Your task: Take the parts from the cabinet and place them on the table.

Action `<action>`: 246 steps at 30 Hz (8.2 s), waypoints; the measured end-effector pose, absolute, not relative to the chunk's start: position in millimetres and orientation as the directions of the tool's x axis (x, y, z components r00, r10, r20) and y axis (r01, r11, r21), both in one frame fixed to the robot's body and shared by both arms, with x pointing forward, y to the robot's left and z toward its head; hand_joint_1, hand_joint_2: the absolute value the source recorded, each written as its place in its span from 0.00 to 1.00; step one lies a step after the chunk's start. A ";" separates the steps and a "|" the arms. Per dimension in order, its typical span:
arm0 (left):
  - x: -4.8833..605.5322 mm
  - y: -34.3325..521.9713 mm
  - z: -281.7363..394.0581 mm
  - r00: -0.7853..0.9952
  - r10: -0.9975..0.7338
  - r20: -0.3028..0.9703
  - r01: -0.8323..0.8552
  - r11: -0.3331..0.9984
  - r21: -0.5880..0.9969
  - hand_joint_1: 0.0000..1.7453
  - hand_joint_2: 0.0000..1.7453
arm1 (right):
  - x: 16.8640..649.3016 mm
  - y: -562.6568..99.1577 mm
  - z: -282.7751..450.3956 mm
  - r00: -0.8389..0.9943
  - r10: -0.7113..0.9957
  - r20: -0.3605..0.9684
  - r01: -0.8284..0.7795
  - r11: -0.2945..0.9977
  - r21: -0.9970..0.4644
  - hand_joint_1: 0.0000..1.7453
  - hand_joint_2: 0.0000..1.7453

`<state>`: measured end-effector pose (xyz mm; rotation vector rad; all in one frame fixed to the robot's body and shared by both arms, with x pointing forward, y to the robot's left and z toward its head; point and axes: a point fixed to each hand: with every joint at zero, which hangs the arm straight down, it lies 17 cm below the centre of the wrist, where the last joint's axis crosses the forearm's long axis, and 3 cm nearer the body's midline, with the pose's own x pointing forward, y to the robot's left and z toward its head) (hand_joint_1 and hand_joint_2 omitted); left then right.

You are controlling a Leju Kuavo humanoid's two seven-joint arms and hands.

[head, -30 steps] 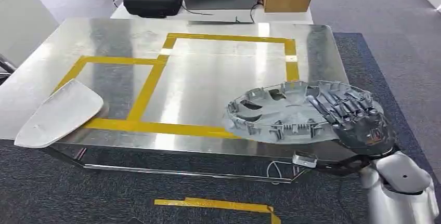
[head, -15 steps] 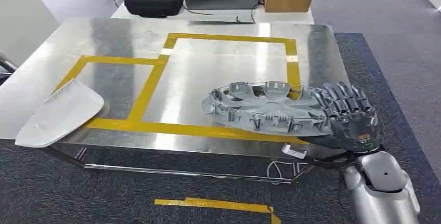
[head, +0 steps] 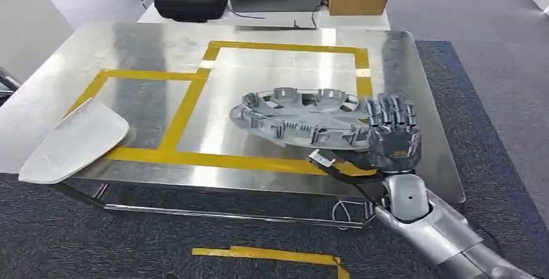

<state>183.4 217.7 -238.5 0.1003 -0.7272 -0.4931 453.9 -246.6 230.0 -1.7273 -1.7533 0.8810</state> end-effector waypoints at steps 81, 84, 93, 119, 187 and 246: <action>177.0 219.9 -239.1 0.669 -0.392 0.631 0.356 0.915 0.191 0.00 0.00 | 397.6 -223.5 351.9 -0.203 0.929 -0.308 0.864 0.022 -0.502 0.00 0.00; 177.1 220.4 -239.1 0.669 -0.394 0.630 0.356 0.914 0.193 0.00 0.00 | 397.2 -224.5 354.1 -0.198 0.932 -0.302 0.867 0.023 -0.498 0.00 0.00; 175.4 221.3 -240.6 0.680 -0.390 0.621 0.352 0.916 0.190 0.00 0.00 | 398.4 -230.1 355.5 -0.182 0.945 -0.271 0.866 0.023 -0.499 0.00 0.00; 173.3 214.8 -240.7 0.681 -0.390 0.620 0.355 0.916 0.185 0.00 0.00 | 402.8 -238.9 348.1 -0.162 0.957 -0.240 0.854 0.015 -0.519 0.00 0.00; 143.9 227.3 -247.8 0.748 -0.296 0.594 0.218 0.955 0.201 0.00 0.00 | 126.7 -432.5 -209.5 0.914 0.314 0.256 0.009 0.616 -0.788 0.00 0.00; 144.6 215.3 -246.6 0.751 -0.301 0.587 0.210 0.953 0.220 0.00 0.00 | 75.5 -313.7 -271.2 0.966 -0.030 0.257 0.135 0.907 -0.399 0.00 0.00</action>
